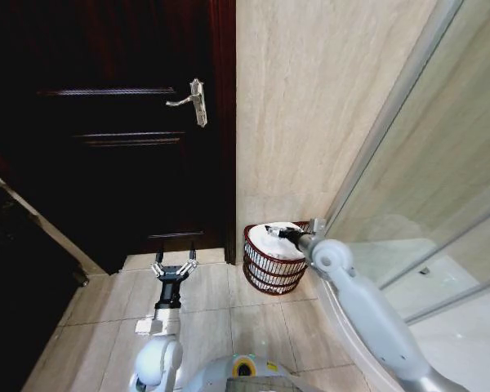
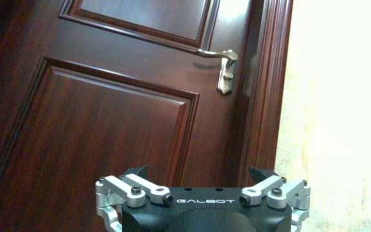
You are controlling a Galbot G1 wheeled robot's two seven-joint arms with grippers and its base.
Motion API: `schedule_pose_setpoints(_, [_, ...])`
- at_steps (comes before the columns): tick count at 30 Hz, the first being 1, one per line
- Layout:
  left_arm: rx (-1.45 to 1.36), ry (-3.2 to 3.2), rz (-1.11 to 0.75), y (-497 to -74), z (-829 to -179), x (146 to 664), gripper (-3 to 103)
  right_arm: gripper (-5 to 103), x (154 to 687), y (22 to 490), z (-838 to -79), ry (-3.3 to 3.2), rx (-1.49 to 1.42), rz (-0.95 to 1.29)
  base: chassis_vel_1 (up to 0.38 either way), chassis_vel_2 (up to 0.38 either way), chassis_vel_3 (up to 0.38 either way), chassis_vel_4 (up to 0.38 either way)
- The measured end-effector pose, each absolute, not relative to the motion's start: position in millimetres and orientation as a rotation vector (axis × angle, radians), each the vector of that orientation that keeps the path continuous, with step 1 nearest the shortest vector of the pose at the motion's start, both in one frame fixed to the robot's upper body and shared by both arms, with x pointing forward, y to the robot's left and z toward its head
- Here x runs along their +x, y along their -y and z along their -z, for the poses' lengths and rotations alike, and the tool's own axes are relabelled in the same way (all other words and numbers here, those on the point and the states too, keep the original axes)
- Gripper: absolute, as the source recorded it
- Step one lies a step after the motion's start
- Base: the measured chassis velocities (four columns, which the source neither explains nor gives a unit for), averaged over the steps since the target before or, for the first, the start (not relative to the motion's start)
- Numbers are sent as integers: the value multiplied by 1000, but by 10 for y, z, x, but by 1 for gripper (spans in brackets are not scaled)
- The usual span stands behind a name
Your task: Discard the used towel into the hamper.
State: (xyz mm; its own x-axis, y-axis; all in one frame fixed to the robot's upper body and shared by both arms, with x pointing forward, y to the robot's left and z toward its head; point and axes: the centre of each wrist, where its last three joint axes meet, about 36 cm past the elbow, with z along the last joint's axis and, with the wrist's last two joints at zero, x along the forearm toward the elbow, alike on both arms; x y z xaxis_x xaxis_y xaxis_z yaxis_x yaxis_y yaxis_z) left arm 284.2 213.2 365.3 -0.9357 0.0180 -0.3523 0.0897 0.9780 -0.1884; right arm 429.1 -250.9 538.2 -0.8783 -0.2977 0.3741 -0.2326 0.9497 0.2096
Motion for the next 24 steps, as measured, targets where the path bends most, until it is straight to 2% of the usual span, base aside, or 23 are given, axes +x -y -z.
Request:
schedule_pose_setpoints(7, [40, -2781, 298, -2123, -3638, 2801, 100, 100, 3885, 2839, -5294, 2977, 451, 97, 0, 0, 0, 0])
schedule_pose_setpoints(10, [-9, -2787, 297, -2126, -3648, 2776, 100, 100, 3544, 3096, -4881, 3105, 550, -105, 0, 0, 0, 0])
schedule_pose_setpoints(12, [-23, -2790, 293, -2125, -3649, 2770, 100, 100, 3436, 3130, -4777, 3133, 547, -135, 0, 0, 0, 0])
schedule_pose_setpoints(15, [-41, -2806, 260, -2119, -3655, 2735, 100, 100, 3082, 3189, -4494, 3222, 449, -160, 0, 0, 0, 0])
schedule_pose_setpoints(24, [-37, -2847, 196, -2118, -3727, 2525, 100, 100, 2569, 3379, -4233, 3240, 302, -214, 0, 0, 0, 0])
